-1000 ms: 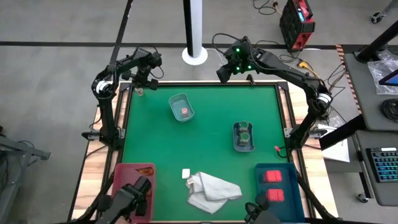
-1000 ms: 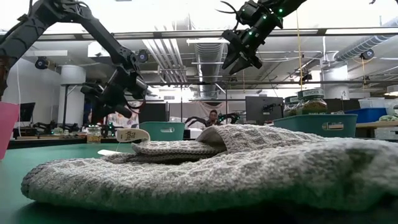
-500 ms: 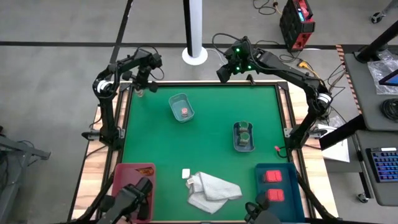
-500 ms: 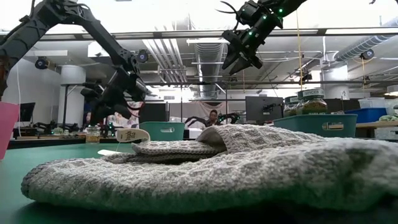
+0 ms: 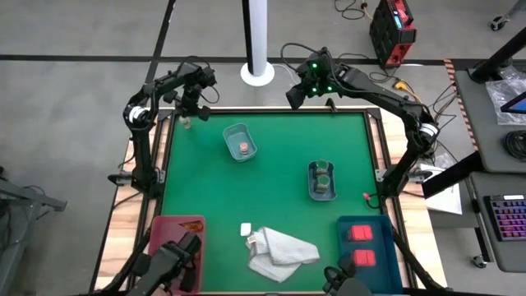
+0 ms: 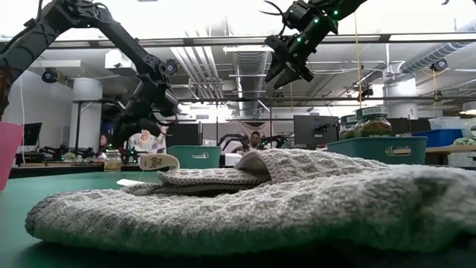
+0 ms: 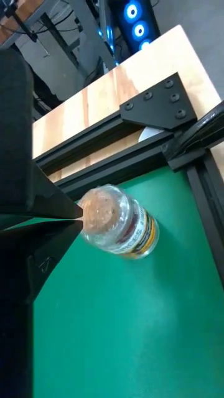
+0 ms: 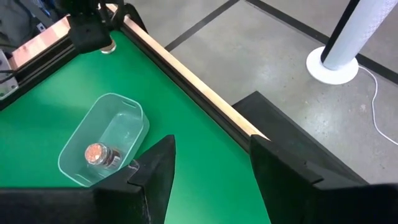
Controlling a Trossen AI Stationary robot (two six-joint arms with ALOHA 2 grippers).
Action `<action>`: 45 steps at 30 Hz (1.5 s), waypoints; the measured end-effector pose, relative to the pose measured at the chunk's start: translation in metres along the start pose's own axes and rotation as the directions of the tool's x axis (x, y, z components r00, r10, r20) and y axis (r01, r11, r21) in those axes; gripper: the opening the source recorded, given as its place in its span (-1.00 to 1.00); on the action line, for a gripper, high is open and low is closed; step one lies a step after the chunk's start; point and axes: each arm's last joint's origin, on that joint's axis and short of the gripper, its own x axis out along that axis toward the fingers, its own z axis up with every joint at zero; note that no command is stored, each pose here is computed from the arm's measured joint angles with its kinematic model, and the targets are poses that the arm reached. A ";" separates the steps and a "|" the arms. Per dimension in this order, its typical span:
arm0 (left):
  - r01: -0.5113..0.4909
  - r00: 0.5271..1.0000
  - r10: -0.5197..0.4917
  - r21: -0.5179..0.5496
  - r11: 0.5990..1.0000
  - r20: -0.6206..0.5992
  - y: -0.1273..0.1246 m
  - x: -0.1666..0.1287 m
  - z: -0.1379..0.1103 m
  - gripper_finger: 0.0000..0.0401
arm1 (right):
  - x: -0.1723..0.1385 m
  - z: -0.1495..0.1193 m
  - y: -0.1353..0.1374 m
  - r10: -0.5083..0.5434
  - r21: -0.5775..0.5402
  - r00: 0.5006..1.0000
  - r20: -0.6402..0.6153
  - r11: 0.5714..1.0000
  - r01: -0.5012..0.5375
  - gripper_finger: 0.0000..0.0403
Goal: Sort spices by type
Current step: Put the brown spice bottle into the green bin
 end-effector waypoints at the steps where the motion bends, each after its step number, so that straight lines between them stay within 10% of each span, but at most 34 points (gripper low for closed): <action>1: 0.000 1.000 0.000 -0.002 1.000 0.001 0.001 0.000 0.000 -1.00 | 0.000 0.000 0.000 0.000 0.000 1.000 0.000 1.000 0.000 -0.02; 11: 0.036 0.999 -0.036 -0.038 0.999 -0.020 0.001 -0.001 -0.001 -0.89 | 0.000 0.000 0.000 0.000 0.000 1.000 0.002 1.000 0.000 -0.04; 26: 0.025 1.000 -0.024 -0.053 0.998 0.013 0.007 0.001 0.003 -0.06 | 0.000 0.000 0.000 0.000 0.000 1.000 0.004 1.000 0.000 -0.01; 45: 0.122 0.992 -0.124 -0.060 0.991 -0.021 0.017 0.007 0.006 -0.08 | 0.000 0.002 -0.001 0.001 -0.005 1.000 0.020 1.000 -0.001 0.02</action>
